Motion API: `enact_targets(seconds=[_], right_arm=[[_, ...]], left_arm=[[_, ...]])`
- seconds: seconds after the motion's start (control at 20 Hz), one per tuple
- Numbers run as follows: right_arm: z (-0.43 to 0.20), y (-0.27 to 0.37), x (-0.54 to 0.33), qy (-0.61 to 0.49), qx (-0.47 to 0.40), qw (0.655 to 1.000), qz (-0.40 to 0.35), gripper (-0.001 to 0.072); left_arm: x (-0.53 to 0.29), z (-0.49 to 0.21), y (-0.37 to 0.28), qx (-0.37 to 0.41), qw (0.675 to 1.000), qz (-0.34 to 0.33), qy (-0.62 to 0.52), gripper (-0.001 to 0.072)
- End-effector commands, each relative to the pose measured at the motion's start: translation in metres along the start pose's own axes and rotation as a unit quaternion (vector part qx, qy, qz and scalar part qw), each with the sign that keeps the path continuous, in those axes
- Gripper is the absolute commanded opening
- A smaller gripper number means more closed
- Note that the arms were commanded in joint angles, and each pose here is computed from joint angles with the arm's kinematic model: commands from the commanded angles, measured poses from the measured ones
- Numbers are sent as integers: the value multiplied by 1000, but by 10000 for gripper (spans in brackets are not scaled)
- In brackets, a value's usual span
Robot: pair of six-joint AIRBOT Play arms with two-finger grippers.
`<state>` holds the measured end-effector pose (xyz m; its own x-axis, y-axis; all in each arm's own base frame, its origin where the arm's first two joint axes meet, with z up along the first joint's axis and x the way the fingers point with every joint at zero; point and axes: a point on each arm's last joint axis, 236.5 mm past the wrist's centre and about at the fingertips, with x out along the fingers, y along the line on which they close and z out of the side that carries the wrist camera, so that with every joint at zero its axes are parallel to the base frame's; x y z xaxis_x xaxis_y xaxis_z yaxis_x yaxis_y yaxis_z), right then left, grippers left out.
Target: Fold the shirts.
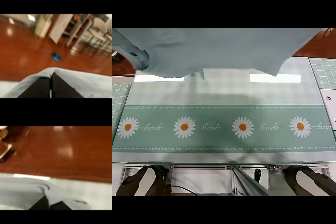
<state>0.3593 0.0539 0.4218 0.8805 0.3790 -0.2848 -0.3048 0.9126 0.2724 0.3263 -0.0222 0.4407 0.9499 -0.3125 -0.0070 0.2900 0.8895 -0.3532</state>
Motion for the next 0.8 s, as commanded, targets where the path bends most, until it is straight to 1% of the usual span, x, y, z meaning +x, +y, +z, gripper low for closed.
enact_targets(seconds=[0.0, 0.1, 0.2, 0.35, 0.45, 0.6, 0.75], right_arm=[[31, 46, -92, -86, -76, 993, -37, 25], [27, 62, -131, -106, -101, 987, -60, 25], [15, 70, -159, -108, -117, 984, -82, 25], [-7, 67, -181, -87, -111, 983, -114, 25], [-16, 60, -184, -76, -99, 984, -130, 25], [-44, 42, -155, -15, -66, 990, -123, 25], [-92, 25, -99, 71, -14, 995, -75, 25]], left_arm=[[-70, 42, -47, 120, 988, 63, -70, 19], [-110, 46, -54, 155, 976, 124, -94, 20], [-149, 51, -67, 188, 961, 160, -125, 20], [-181, 50, -87, 215, 953, 156, -147, 19], [-186, 49, -80, 226, 949, 167, -141, 19], [-164, 29, -46, 187, 960, 188, -95, 19], [-112, -29, 2, 134, 973, 185, 3, 19]])
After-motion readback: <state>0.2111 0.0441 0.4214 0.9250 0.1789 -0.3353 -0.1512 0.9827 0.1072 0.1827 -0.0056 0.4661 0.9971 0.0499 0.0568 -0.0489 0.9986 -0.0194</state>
